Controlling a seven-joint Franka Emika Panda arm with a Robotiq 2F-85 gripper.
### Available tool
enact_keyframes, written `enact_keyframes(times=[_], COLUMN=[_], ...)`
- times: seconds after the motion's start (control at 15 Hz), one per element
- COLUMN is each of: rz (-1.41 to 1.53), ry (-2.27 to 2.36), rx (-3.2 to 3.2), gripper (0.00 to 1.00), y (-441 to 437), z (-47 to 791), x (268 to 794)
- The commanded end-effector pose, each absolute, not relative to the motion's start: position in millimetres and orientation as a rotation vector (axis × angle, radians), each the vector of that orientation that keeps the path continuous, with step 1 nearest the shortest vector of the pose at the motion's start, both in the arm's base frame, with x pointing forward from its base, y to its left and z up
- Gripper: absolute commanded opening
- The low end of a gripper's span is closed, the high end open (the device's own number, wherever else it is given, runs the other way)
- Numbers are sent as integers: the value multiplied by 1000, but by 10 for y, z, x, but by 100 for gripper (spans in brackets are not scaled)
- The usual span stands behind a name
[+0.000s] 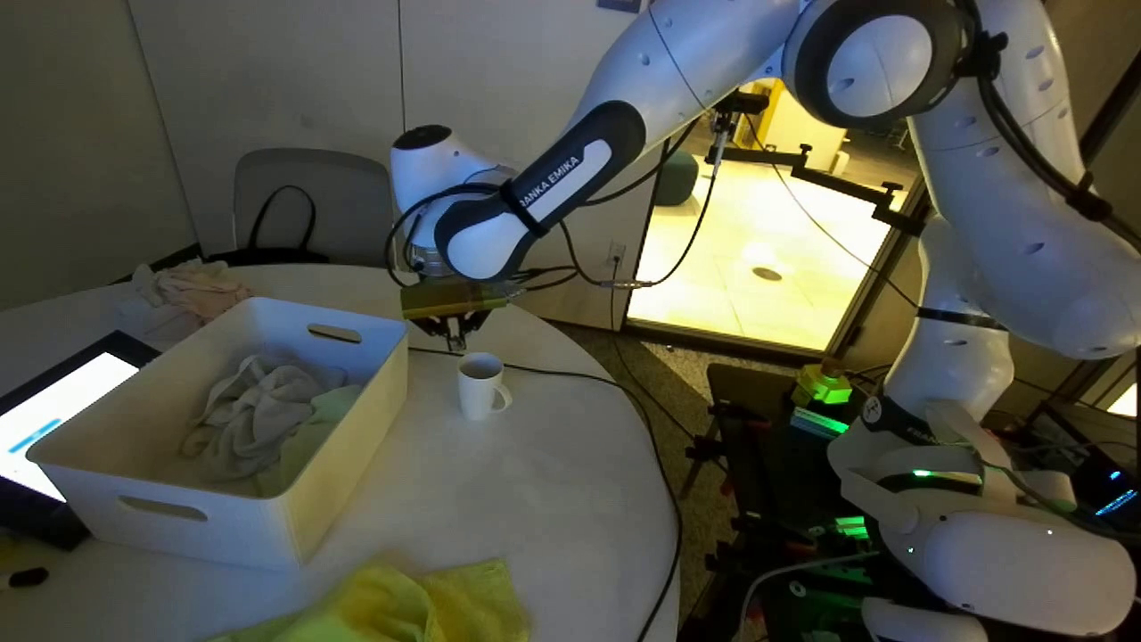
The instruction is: Put all the towels in the white basket and the objects into the mug
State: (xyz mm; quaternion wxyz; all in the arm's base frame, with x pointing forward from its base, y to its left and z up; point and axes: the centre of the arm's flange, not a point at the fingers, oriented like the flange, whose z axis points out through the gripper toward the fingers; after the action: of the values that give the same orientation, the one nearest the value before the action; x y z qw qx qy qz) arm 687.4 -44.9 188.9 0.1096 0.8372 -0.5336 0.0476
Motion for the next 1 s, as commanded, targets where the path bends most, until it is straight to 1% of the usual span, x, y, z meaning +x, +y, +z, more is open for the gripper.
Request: enact_keyframes(times=[0.0,0.33,0.93], rz=[74,33,39], ry=[-1526,-1489,-1441], rx=[2510,2529,2556], gripper=[5,5,5], y=[-721,-978,-1002], z=[1863,1768,1774], x=[6746,6608,6610])
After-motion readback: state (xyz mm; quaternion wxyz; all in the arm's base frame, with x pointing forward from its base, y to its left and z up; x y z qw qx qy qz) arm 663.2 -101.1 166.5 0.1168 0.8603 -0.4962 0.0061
